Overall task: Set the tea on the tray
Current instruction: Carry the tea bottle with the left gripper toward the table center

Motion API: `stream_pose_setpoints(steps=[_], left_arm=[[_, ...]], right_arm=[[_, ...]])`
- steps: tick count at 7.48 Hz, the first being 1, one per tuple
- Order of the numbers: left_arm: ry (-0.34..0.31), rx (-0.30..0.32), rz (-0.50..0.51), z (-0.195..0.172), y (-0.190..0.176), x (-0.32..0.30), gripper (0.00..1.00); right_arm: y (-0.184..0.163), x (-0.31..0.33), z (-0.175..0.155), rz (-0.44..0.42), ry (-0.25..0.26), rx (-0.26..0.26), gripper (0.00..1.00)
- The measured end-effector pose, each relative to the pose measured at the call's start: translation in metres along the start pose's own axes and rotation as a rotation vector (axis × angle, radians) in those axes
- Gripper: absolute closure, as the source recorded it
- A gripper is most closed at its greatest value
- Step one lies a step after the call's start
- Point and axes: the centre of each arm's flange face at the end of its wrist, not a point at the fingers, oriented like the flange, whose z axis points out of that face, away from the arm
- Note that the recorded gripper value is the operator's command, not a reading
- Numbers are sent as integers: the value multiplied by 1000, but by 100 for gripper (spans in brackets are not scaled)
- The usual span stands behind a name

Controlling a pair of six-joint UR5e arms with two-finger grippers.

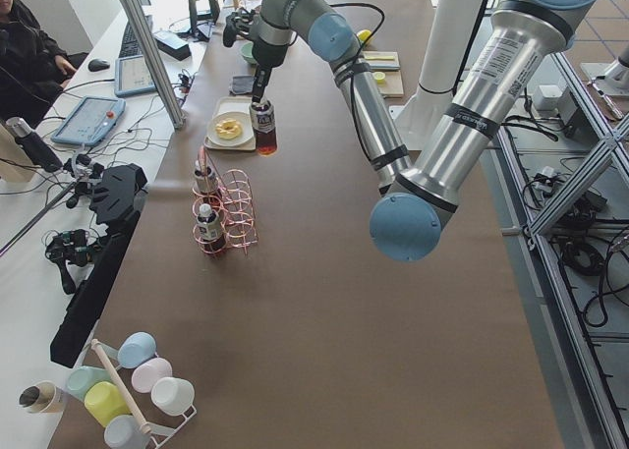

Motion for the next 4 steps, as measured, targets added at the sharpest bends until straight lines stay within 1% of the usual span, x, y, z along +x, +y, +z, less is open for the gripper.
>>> stream_pose_setpoints(steps=[1,4], left_arm=[[10,-11,-19,17,13,53,100],[-10,-19,-47,84,52,214,100]], right_arm=[[1,1,1,1,0,-1,0],[14,2,3,3,-8,-7,0]])
